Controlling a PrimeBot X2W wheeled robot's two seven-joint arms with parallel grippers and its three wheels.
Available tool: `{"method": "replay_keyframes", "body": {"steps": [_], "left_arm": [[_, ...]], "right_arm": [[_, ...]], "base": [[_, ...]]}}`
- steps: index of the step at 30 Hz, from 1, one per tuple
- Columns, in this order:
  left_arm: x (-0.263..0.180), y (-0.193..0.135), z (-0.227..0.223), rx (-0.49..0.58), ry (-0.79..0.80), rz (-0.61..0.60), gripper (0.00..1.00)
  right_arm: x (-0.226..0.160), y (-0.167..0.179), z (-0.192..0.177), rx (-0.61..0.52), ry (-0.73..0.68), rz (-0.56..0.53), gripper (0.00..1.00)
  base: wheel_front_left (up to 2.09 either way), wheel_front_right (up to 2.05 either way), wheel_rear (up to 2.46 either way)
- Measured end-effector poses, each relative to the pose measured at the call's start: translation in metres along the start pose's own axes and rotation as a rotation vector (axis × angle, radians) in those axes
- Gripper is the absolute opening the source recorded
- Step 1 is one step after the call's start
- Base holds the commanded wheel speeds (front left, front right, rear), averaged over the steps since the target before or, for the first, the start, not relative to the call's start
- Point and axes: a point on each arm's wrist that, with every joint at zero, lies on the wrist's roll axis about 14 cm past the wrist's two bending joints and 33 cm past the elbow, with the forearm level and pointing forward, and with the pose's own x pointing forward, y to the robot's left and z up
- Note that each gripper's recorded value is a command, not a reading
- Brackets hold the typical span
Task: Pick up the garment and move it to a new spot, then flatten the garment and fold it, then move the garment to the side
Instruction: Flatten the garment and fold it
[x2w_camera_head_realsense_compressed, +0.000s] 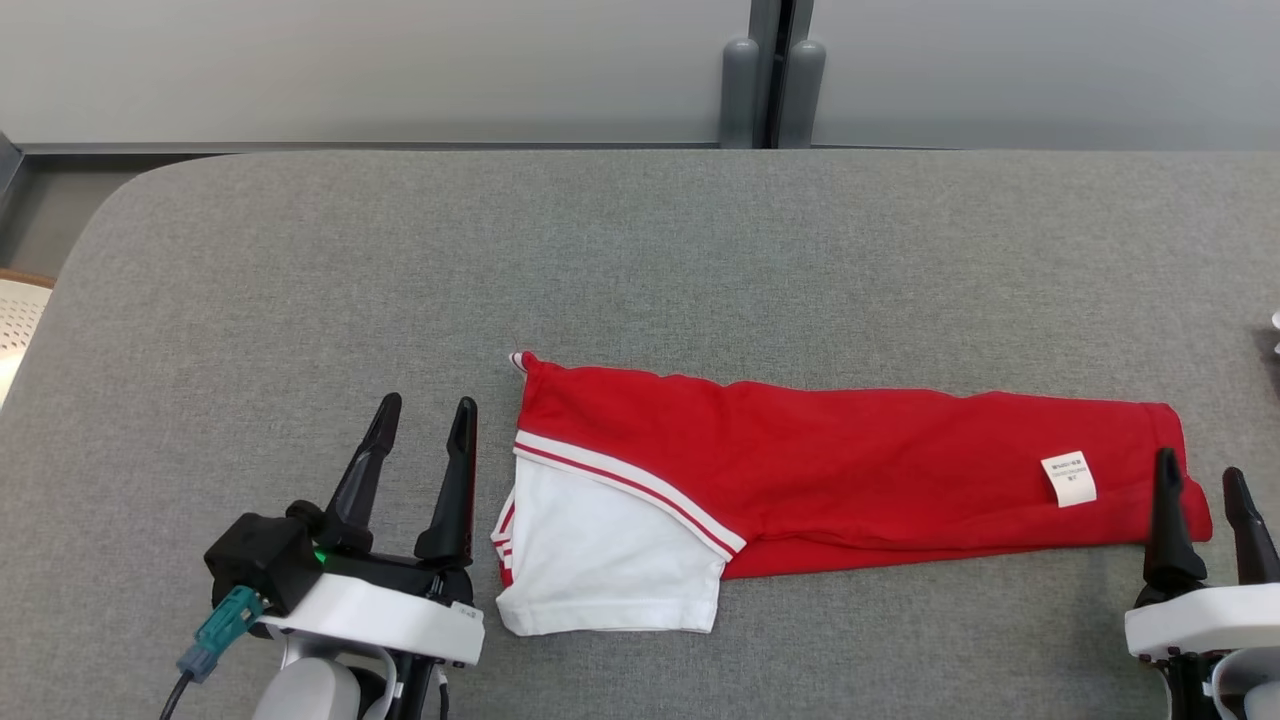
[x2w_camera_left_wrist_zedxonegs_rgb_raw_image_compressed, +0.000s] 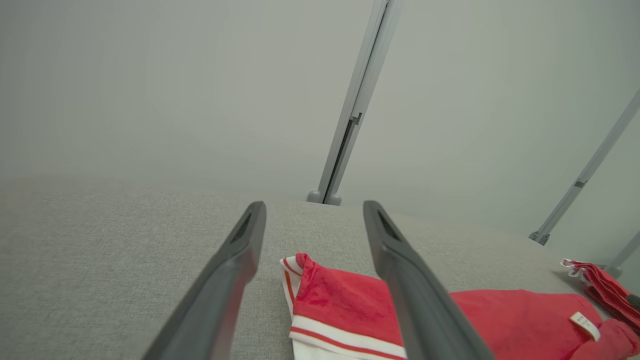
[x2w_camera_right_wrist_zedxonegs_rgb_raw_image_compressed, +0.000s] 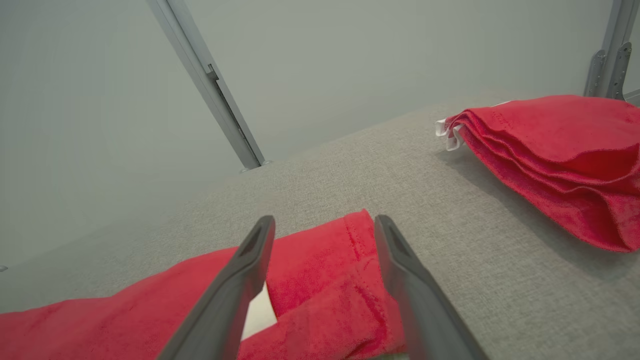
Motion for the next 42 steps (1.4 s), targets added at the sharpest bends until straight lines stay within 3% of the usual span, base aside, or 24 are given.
{"method": "replay_keyframes", "body": {"steps": [9,20,21,22,23,29,38,42], "left_arm": [[0.001,-0.003,-0.014,-0.005,0.041,-0.009,1.00],[0.005,0.000,-0.015,-0.002,0.045,-0.005,1.00],[0.005,0.000,-0.016,-0.003,0.046,-0.005,1.00],[0.005,0.000,-0.016,-0.003,0.047,-0.005,1.00],[0.005,0.000,-0.016,-0.003,0.047,-0.005,1.00],[0.007,0.000,-0.015,-0.002,0.044,-0.005,1.00],[0.005,-0.003,-0.013,-0.007,0.037,-0.011,1.00],[0.004,-0.004,-0.010,-0.009,0.031,-0.012,1.00]], "right_arm": [[0.001,-0.032,-0.026,0.045,0.072,-0.137,1.00],[0.005,-0.032,-0.056,0.091,0.169,-0.162,1.00],[0.006,-0.031,-0.057,0.092,0.173,-0.158,0.91],[0.006,-0.031,-0.057,0.092,0.175,-0.155,0.32],[0.006,-0.031,-0.057,0.092,0.175,-0.155,0.00],[0.009,-0.032,-0.052,0.092,0.164,-0.152,0.00],[0.009,-0.085,0.001,0.035,0.027,-0.269,0.00],[0.017,-0.071,0.024,0.011,-0.046,-0.227,0.00]], "base": [[0.00,0.00,0.00],[0.00,0.00,0.00],[0.00,0.00,0.00],[0.00,0.00,0.00],[0.00,0.00,0.00],[0.00,0.00,0.00],[0.00,0.00,0.00],[0.00,0.00,0.00]]}}
